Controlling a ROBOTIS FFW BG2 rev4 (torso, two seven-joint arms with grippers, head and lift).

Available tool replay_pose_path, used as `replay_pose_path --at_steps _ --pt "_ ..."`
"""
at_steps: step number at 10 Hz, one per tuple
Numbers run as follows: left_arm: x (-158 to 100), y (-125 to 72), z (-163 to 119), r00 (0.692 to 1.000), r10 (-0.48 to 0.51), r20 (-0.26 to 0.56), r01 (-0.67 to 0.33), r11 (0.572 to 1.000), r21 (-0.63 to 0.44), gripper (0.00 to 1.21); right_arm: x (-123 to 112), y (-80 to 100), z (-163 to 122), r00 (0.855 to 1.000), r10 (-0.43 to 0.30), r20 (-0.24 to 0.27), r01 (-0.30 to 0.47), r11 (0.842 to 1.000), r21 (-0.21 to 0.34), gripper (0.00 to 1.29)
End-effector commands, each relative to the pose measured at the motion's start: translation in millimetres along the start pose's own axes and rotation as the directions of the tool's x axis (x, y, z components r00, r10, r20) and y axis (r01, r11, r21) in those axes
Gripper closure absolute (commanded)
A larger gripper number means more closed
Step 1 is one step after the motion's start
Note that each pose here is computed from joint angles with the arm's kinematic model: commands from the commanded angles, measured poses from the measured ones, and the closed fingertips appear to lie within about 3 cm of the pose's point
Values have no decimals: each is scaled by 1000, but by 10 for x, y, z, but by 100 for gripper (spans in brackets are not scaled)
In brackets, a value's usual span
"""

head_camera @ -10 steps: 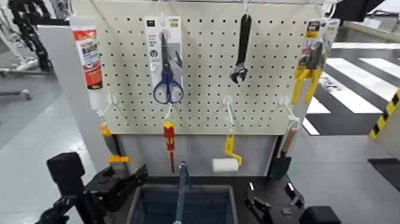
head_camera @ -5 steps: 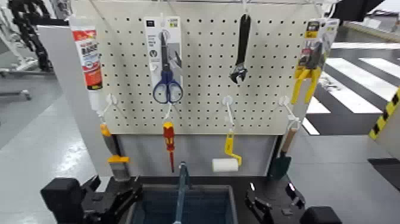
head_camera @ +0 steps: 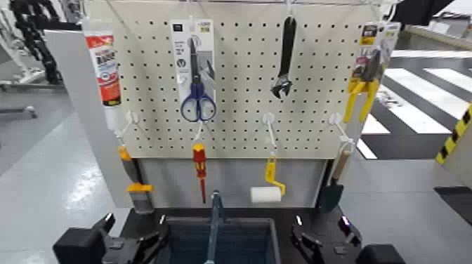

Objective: Place the crate on the table.

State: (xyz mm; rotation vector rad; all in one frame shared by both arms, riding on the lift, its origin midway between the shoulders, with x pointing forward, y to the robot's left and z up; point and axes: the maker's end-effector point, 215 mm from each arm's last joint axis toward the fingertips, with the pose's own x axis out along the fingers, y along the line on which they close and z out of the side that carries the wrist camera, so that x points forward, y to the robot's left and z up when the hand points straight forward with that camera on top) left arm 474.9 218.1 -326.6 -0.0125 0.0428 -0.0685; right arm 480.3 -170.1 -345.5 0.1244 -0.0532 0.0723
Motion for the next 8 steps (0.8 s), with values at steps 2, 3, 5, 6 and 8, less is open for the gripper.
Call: replay_pose_path --at_steps 2,3,5,6,8 --pt "-90 2 1 999 32 34 -32 999 5 10 -1 5 -4 1000 2 -2 -2 1000 -2 14" --pt "-90 0 10 999 36 41 -36 999 8 10 3 10 -6 1000 5 -2 -5 1000 -2 14" --pt "-94 4 22 998 38 48 -38 999 9 10 9 14 1 1000 7 0 -7 1000 -2 14" --pt "-98 4 30 998 42 55 -42 999 7 10 18 22 6 1000 8 1 -8 1000 -2 14" --pt "-102 21 49 997 51 64 -52 999 4 10 20 20 12 1000 8 3 -8 1000 -1 14"
